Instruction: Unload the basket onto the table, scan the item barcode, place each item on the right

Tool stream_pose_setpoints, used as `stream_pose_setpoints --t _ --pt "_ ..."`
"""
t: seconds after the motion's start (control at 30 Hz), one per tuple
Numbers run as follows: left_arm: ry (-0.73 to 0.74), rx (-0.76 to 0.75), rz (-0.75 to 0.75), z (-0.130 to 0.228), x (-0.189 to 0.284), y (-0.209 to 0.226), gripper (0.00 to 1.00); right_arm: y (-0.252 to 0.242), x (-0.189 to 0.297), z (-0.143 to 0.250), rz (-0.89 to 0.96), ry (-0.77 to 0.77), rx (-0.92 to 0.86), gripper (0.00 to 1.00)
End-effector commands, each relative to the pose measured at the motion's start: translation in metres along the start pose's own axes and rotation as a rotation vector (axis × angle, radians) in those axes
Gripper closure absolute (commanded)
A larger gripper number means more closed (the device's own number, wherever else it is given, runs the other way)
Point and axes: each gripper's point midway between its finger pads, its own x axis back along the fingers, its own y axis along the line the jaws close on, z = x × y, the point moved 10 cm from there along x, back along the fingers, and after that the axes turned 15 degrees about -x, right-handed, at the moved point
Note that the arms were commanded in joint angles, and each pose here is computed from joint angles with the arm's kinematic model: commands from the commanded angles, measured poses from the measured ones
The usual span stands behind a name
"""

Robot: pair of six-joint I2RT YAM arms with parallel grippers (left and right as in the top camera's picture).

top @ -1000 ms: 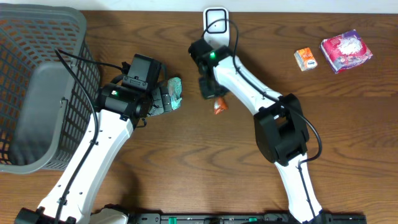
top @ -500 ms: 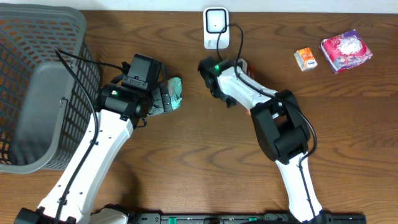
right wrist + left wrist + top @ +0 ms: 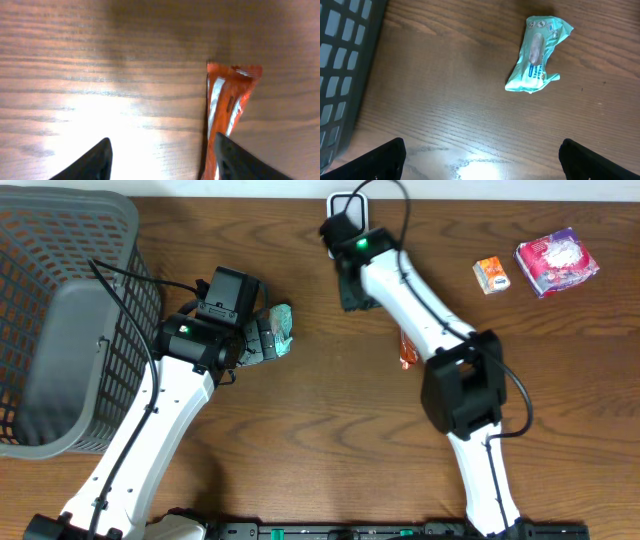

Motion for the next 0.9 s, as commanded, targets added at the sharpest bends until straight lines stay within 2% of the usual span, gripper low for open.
stream_pose_setpoints --t 0.0,0.1,0.17,0.23,0.33,0.4,0.47,0.5,0.63,0.87 --pt "-0.005 0.015 -0.013 -0.002 0.002 0.002 0.02 -0.033 0.012 -0.027 -0.24 0.146 -0.006 0.37" --pt "-0.005 0.015 -0.013 -0.002 0.002 0.002 0.02 -0.07 0.007 -0.038 -0.33 0.251 -0.015 0.41" --pt "-0.005 0.015 -0.013 -0.002 0.002 0.002 0.02 -0.104 0.0 -0.043 -0.3 0.311 -0.074 0.51" --pt "-0.005 0.015 -0.013 -0.002 0.002 0.002 0.02 -0.132 -0.01 -0.044 -0.326 0.37 -0.076 0.56" --pt "-0.005 0.015 -0.013 -0.002 0.002 0.002 0.02 -0.149 -0.022 -0.039 -0.402 0.431 -0.023 0.56" --pt "-0.005 0.015 -0.013 -0.002 0.002 0.002 0.02 -0.156 -0.032 -0.036 -0.395 0.45 -0.041 0.68" --pt "-0.005 0.015 -0.013 -0.002 0.002 0.002 0.02 -0.157 -0.049 -0.03 -0.389 0.463 -0.064 0.91" --pt "-0.005 0.015 -0.013 -0.002 0.002 0.002 0.02 -0.157 -0.054 -0.028 -0.386 0.467 -0.074 0.99" --pt "-0.005 0.015 -0.013 -0.002 0.002 0.002 0.02 -0.141 -0.079 -0.012 -0.384 0.492 -0.106 0.99" --pt "-0.005 0.015 -0.013 -0.002 0.002 0.002 0.02 -0.111 -0.075 -0.002 -0.41 0.494 -0.045 0.99"
